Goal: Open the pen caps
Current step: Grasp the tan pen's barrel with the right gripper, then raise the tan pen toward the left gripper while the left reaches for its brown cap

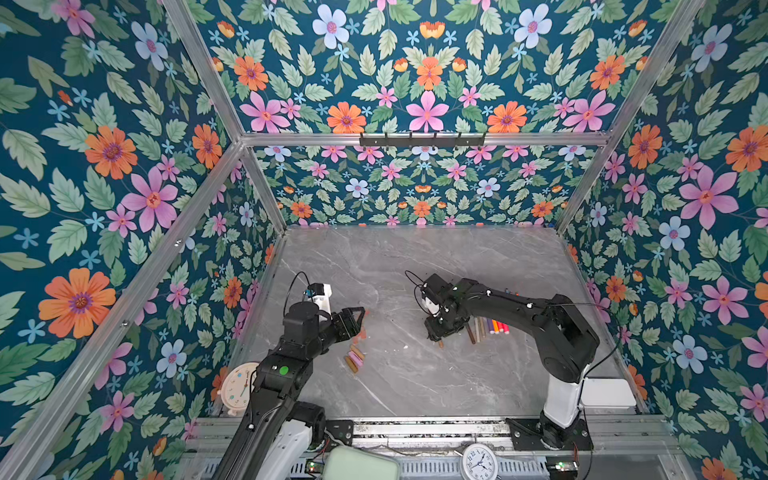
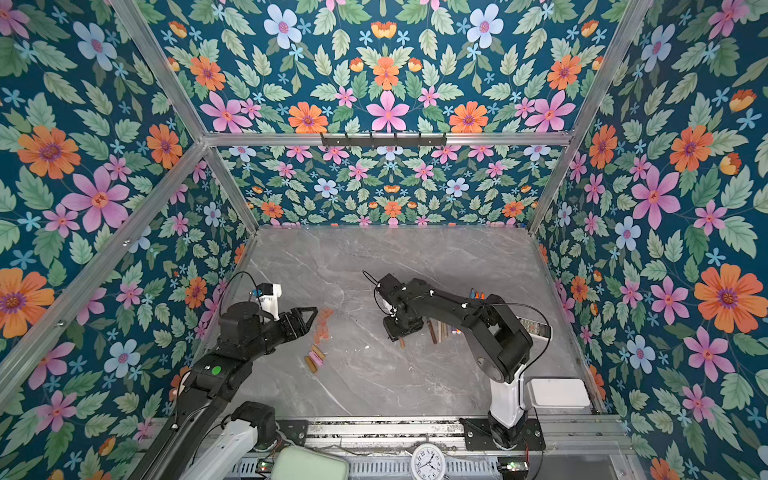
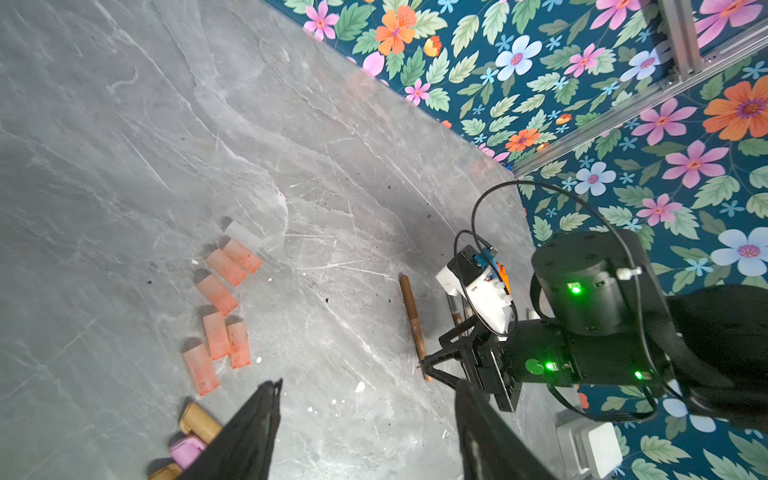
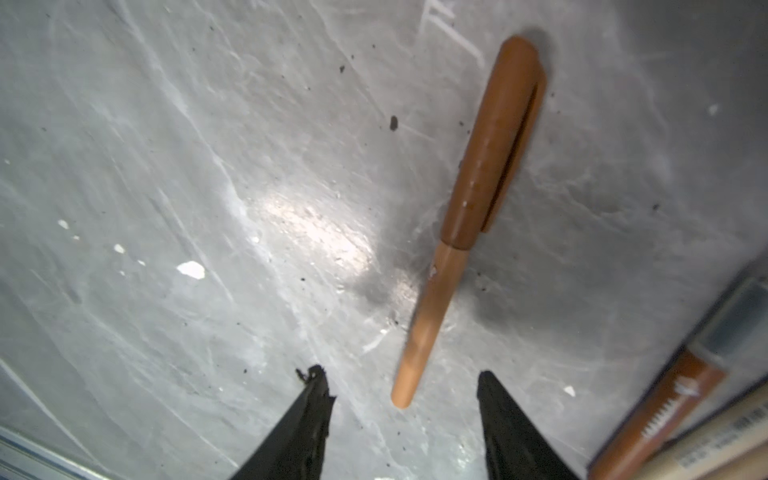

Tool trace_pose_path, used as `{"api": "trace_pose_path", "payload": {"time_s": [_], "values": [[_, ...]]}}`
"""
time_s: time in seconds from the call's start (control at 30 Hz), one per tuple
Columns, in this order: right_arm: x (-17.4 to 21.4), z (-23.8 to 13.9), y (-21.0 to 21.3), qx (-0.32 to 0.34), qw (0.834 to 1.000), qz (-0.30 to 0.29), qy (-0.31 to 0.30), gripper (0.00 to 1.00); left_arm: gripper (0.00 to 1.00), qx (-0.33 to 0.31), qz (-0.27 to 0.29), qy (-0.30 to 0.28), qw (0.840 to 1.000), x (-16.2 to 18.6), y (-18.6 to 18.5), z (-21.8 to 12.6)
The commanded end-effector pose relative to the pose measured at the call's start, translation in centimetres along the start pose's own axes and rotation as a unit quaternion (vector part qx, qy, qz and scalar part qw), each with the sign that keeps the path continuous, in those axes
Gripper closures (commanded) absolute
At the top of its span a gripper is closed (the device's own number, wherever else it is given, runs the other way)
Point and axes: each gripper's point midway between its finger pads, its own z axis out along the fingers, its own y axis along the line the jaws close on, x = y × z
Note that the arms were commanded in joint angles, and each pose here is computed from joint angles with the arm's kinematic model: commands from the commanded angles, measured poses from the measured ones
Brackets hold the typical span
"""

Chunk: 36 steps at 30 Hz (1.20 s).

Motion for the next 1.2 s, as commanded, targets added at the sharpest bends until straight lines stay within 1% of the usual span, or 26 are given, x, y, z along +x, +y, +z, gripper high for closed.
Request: {"api": "trace_pose_path", "payload": {"time_s": [0.0, 0.07, 0.33, 0.43, 0.6, 0.87, 1.0, 1.17], "values": [[0.2, 0.4, -0.3, 0.018, 0.999, 0.027, 0.005, 0.50, 0.32, 0.033, -0.011, -0.009, 0.999, -0.4, -1.0, 0.3], [0.5, 0.8, -0.4, 0.025, 0.999, 0.032, 0.009, 0.59, 0.32, 0.035, -0.013, -0.010, 0.999, -0.4, -1.1, 0.4], [1.7, 2.3, -0.7, 0.088, 0.995, 0.044, 0.015, 0.74, 0.32, 0.046, -0.028, -0.001, 0.999, 0.4, -1.0, 0.8], [2.2, 3.1, -0.7, 0.086, 0.995, 0.054, 0.019, 0.75, 0.32, 0.047, -0.030, 0.003, 0.998, 0.6, -0.9, 0.9], [2.5, 3.5, -1.0, 0.087, 0.994, 0.061, 0.016, 0.75, 0.32, 0.045, -0.031, 0.006, 0.998, 0.7, -0.9, 0.9], [2.1, 3.4, -1.0, 0.090, 0.995, 0.051, 0.012, 0.89, 0.33, 0.057, -0.053, 0.007, 0.997, 0.6, -1.0, 1.7], [1.8, 3.3, -0.7, 0.081, 0.996, 0.041, 0.003, 0.99, 0.33, 0.072, -0.068, 0.015, 0.995, 0.5, -1.7, 2.0], [1.1, 2.3, -0.3, 0.070, 0.997, 0.028, -0.016, 1.00, 0.33, 0.074, -0.085, 0.017, 0.993, 0.9, -1.4, 2.2]]}}
